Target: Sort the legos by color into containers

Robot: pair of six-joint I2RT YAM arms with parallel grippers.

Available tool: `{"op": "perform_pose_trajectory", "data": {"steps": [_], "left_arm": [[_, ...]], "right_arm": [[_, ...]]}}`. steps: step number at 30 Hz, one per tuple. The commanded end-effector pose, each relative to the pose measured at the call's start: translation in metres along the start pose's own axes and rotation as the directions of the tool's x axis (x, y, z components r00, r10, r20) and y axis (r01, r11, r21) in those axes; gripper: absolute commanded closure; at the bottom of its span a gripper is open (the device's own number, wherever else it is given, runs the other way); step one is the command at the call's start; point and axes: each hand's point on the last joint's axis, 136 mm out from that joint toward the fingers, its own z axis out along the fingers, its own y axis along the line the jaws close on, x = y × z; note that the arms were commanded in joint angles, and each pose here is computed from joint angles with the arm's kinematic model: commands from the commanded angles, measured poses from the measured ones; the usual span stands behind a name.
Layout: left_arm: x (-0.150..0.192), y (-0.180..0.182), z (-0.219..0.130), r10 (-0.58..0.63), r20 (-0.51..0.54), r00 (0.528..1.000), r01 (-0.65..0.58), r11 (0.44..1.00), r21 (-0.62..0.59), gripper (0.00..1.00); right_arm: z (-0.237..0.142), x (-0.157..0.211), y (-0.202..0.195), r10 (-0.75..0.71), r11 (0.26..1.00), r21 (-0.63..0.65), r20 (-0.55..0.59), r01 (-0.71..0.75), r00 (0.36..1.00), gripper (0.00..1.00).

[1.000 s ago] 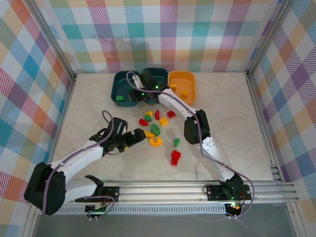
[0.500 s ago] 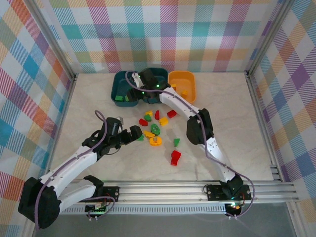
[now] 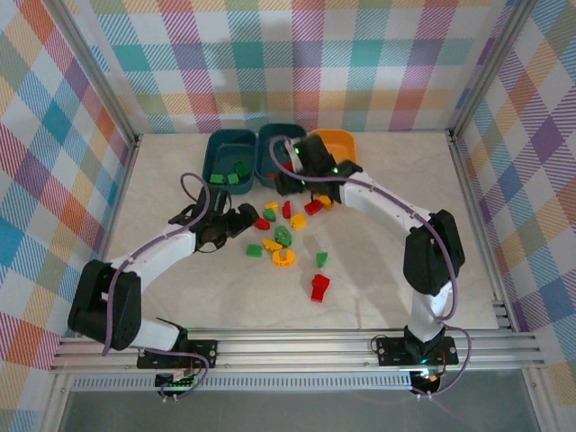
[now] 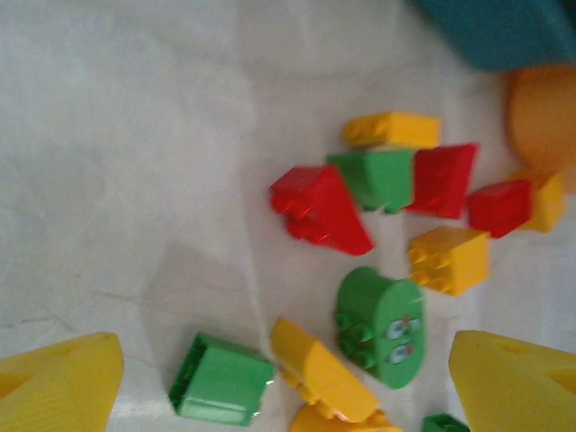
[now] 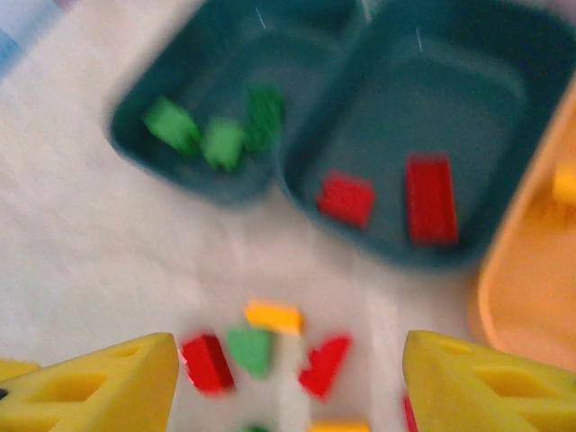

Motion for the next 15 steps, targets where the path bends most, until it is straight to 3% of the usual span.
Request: {"op": "perform_pose_trajectory", "data": {"steps": [1, 5, 10, 14, 15], "left_arm": [[0.011, -0.016, -0.002, 0.048, -0.019, 0.999, -0.047, 0.998, 0.05, 0.07], [0.02, -0.008, 0.002, 0.1, -0.019, 0.995, -0.1, 0.995, -0.011, 0.06], [0.005, -0.018, 0.018, 0.058, -0.01, 0.998, -0.058, 0.997, -0.04, 0.08], [-0.001, -0.019, 0.046, -0.008, -0.045, 0.999, 0.004, 0.995, -0.103, 0.27], [-0.004, -0.018, 0.05, -0.017, -0.039, 0.999, 0.012, 0.992, -0.123, 0.28]], "right_arm": [[-0.008, 0.063, -0.01, 0.102, 0.995, 0.019, -0.121, -0.1, 0.987, 0.33], [-0.013, 0.121, -0.019, 0.182, 0.983, 0.046, -0.187, -0.176, 0.965, 0.31], [-0.038, 0.142, -0.035, 0.231, 0.97, 0.106, -0.133, -0.218, 0.964, 0.3], [-0.058, 0.144, -0.045, 0.218, 0.968, 0.14, -0.076, -0.206, 0.973, 0.29], [-0.061, 0.145, -0.048, 0.216, 0.968, 0.147, -0.07, -0.204, 0.974, 0.29]]}}
